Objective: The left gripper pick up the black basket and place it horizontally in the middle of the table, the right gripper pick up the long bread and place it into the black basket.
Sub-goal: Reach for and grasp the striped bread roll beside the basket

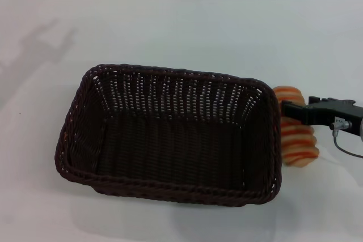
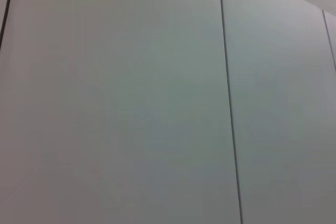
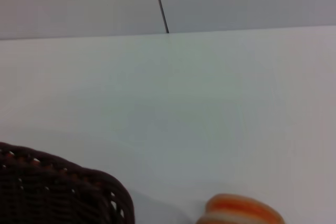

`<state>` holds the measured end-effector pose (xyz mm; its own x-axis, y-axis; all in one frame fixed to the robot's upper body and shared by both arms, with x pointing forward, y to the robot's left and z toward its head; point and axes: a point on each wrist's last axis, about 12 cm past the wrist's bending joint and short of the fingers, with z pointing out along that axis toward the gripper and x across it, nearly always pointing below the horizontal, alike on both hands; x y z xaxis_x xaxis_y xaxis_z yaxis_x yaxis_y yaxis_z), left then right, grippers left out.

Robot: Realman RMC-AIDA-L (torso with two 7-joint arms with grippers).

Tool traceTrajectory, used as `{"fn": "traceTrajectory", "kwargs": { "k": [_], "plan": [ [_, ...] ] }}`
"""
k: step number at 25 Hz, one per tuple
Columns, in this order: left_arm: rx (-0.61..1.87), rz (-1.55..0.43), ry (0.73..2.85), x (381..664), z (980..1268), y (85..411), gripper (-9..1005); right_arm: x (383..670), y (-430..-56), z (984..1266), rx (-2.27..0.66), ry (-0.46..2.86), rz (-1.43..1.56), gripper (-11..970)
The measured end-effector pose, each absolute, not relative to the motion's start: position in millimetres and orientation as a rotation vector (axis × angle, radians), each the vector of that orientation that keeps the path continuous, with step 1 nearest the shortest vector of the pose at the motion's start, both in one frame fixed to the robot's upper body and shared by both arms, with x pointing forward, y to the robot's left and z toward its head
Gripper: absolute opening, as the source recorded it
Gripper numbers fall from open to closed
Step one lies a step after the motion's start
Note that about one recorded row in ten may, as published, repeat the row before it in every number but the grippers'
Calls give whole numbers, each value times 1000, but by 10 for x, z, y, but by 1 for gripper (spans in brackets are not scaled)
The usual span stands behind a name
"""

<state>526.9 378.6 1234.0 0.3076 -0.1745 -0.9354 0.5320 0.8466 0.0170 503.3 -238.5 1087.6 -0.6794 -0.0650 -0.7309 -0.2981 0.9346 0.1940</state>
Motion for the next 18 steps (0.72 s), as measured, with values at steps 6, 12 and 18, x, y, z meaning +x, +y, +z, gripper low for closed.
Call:
{"fn": "traceTrajectory", "kwargs": {
  "k": [6,12,18],
  "plan": [
    [354,-486,1163,5247,12342,3793,528,5067,-2374,10804,-262,2330,387,616],
    [350,-489,1156,5236,12349,3799,528,5077,-2355,10799,-270,2335,392,612],
    [351,-494,1150,5229,12351,3794,528,5079,-2357,10774,-269,2346,393,609]
  ]
}}
